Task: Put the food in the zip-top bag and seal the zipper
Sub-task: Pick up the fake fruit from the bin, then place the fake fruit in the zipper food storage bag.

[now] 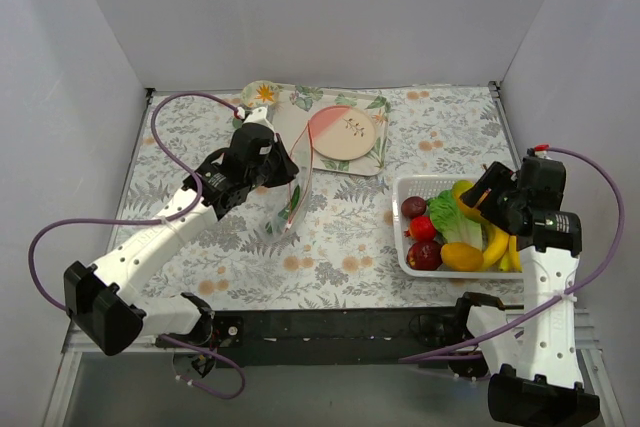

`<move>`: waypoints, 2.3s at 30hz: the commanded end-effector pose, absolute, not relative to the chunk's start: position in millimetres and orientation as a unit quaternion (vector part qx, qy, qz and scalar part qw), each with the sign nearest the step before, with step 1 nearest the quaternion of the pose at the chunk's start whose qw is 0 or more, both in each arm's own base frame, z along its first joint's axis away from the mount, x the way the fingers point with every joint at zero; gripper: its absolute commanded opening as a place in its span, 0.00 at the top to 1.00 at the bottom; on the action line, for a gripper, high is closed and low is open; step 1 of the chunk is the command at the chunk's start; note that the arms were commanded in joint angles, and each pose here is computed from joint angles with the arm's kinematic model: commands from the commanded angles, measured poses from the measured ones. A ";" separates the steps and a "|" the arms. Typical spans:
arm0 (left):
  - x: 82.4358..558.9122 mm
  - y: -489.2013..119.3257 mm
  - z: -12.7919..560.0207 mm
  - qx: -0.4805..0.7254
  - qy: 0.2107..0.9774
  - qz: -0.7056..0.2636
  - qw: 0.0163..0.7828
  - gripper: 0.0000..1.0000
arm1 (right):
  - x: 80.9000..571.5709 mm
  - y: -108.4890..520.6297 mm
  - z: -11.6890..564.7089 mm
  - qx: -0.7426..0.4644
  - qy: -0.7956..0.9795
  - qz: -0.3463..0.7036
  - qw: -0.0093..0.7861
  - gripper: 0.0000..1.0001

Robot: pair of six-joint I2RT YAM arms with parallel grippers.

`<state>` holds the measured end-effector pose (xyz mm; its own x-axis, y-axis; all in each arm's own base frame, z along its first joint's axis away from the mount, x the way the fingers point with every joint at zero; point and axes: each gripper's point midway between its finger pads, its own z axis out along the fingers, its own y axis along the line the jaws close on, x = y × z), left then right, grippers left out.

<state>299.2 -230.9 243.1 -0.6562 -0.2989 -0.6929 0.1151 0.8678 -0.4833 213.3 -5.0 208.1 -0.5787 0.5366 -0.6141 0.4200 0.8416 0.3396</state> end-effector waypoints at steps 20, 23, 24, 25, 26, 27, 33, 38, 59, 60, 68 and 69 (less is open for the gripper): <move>306.6 -247.6 213.9 -0.061 0.888 -0.241 0.387 1.00 | 265.1 275.2 322.3 0.043 0.854 0.344 0.388 0.67; 306.3 -247.7 213.8 -0.067 0.887 -0.240 0.389 1.00 | 275.6 293.1 318.7 0.033 0.862 0.335 0.379 0.66; 306.6 -247.1 214.5 -0.069 0.886 -0.240 0.390 1.00 | 278.1 295.9 315.0 0.032 0.865 0.332 0.375 0.66; 306.2 -247.5 215.9 -0.069 0.885 -0.241 0.392 1.00 | 282.0 299.7 305.7 0.032 0.870 0.325 0.369 0.66; 307.0 -246.4 217.7 -0.070 0.884 -0.240 0.395 1.00 | 282.6 300.8 299.7 0.033 0.874 0.322 0.364 0.66; 307.3 -246.6 219.3 -0.071 0.883 -0.242 0.397 1.00 | 283.4 301.6 295.3 0.032 0.876 0.319 0.361 0.66; 307.0 -246.7 222.9 -0.074 0.880 -0.245 0.400 1.00 | 281.3 300.5 257.1 0.029 0.895 0.293 0.335 0.64; 306.8 -252.4 228.6 -0.067 0.876 -0.256 0.402 1.00 | 282.6 302.5 236.2 0.017 0.910 0.270 0.315 0.64; 303.7 -270.8 243.7 -0.052 0.865 -0.287 0.410 1.00 | 287.4 313.6 247.0 -0.011 0.901 0.278 0.332 0.10; 303.8 -270.4 244.3 -0.053 0.864 -0.287 0.410 1.00 | 286.7 312.5 248.4 -0.010 0.900 0.280 0.333 0.08; 304.9 -268.2 249.1 -0.056 0.861 -0.285 0.418 1.00 | 283.7 289.5 263.3 0.006 0.892 0.264 0.368 0.05; 305.5 -268.3 249.9 -0.057 0.860 -0.285 0.418 1.00 | 280.4 278.1 268.6 0.010 0.891 0.255 0.377 0.06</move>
<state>302.1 -267.0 219.5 -0.6925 -0.2973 -0.6573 0.1150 0.8540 -0.5074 281.1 302.3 236.2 -0.7953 0.1620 -0.5842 -0.1704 0.8651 0.4718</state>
